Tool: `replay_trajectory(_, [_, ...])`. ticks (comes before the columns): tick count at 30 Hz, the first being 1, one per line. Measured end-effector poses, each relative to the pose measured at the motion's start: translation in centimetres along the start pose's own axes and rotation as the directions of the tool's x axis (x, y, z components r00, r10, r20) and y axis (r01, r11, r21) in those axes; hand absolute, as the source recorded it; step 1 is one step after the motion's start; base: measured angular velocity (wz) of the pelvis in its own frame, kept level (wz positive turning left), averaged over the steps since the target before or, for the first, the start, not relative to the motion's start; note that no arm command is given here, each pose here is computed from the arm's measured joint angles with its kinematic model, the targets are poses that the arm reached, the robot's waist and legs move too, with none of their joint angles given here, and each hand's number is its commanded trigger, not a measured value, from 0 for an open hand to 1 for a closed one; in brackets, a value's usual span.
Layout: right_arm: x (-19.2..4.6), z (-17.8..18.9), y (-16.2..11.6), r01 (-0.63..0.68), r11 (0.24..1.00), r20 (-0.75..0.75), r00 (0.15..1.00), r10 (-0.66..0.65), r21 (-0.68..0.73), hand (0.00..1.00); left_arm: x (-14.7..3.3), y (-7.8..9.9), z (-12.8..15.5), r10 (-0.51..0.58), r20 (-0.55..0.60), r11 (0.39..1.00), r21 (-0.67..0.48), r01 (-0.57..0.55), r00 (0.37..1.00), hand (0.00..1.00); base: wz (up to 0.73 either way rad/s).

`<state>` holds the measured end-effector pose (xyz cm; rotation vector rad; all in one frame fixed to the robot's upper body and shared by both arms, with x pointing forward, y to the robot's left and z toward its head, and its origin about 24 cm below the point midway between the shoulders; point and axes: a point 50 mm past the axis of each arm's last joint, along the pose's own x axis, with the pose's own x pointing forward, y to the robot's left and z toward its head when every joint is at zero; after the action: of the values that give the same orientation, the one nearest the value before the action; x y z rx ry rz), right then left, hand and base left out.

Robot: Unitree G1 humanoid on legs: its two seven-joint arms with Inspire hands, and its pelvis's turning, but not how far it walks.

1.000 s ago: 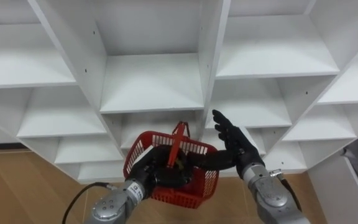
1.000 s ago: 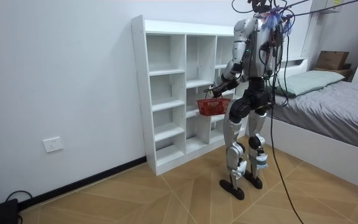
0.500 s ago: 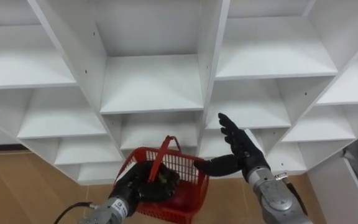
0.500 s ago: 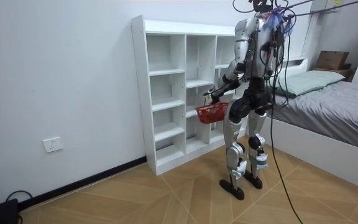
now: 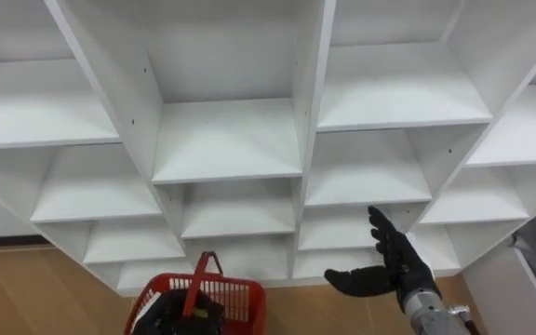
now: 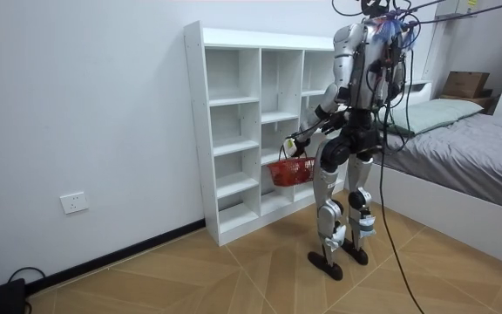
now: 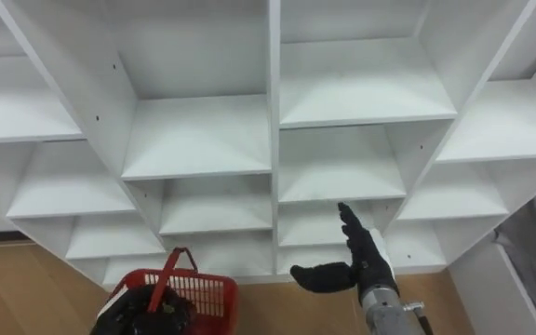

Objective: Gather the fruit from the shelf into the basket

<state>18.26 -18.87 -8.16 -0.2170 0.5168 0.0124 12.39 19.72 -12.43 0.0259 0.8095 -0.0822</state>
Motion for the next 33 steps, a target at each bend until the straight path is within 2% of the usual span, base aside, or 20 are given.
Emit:
replay_trajectory(13, [-1.7, -4.2, -1.7, 0.083, 0.996, -0.148, 0.985, -0.085, -0.018, 0.0, -1.2, 1.9, -3.3, 0.148, -0.121, 0.988, -0.024, -0.152, 0.982, 1.0, 0.09])
replay_trajectory(16, [-2.5, -6.3, -2.0, 0.099, 0.995, -0.23, 0.968, -0.1, -0.018, 0.0, -1.6, 2.5, -4.6, 0.186, -0.172, 0.98, -0.041, -0.196, 0.967, 1.0, 0.0])
replay_trajectory(19, [-3.5, -8.1, -2.7, 0.13, 0.991, -0.307, 0.942, -0.132, -0.028, 0.0, -2.2, 3.4, -5.9, 0.234, -0.229, 0.965, -0.064, -0.255, 0.945, 1.0, -0.01])
replay_trajectory(22, [-5.4, -10.0, -3.7, 0.199, 0.98, -0.376, 0.906, -0.193, -0.023, 0.0, -3.1, 4.3, -6.9, 0.29, -0.263, 0.942, -0.09, -0.323, 0.92, 1.0, 0.0])
replay_trajectory(33, [-9.3, -14.3, -5.0, 0.318, 0.947, -0.567, 0.773, -0.283, -0.038, 0.0, -4.7, 5.3, -9.3, 0.344, -0.368, 0.897, -0.144, -0.419, 0.864, 1.0, 0.0])
